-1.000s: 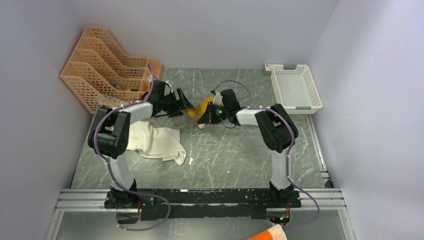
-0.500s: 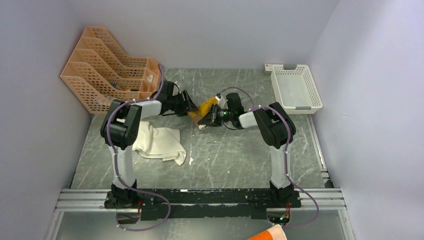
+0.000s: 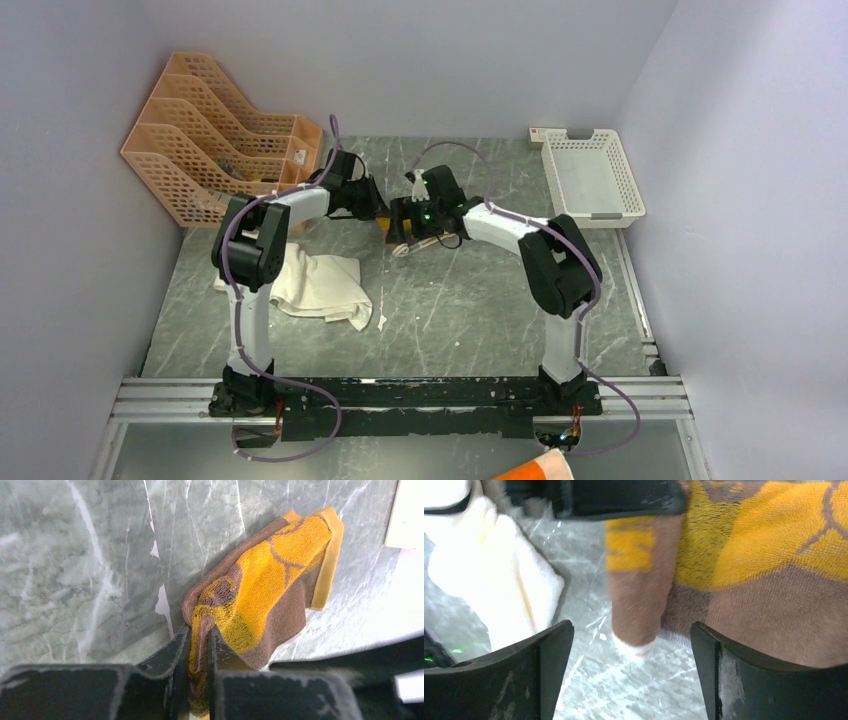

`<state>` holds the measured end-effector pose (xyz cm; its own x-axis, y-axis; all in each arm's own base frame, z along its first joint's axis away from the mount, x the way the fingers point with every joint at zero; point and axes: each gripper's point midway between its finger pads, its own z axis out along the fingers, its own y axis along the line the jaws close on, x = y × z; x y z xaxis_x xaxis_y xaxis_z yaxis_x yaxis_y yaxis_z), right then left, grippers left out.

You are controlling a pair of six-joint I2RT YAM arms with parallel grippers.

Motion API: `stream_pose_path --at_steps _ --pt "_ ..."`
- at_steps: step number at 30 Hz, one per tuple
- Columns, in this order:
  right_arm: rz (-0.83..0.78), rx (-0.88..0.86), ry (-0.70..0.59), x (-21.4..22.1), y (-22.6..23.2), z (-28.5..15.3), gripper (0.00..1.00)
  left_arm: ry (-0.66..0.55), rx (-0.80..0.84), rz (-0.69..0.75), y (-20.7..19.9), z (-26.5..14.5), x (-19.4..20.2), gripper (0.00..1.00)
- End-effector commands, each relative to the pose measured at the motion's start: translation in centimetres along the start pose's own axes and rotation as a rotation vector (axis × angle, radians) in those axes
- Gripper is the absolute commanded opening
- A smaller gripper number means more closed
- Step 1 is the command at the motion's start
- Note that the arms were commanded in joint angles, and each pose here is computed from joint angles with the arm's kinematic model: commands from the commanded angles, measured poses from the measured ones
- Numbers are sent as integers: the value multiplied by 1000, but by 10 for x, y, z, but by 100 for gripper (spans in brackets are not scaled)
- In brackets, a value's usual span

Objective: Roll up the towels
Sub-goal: Roll the towel at the center of the board.

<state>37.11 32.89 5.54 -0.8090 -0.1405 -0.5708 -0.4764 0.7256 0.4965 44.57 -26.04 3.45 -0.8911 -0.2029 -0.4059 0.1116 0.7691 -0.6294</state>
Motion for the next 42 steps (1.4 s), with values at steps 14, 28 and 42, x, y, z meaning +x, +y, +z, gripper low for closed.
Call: stream_pose_path --at_steps 14,28,42 --pt "-402 335 -40 -18 30 2 92 79 -87 103 13 4 2 9" --pt "-338 331 -38 -16 24 35 32 96 -92 104 15 5 4 8" --pt "-15 -52 -122 -22 25 11 0 -149 -137 9 19 -65 -66 96"
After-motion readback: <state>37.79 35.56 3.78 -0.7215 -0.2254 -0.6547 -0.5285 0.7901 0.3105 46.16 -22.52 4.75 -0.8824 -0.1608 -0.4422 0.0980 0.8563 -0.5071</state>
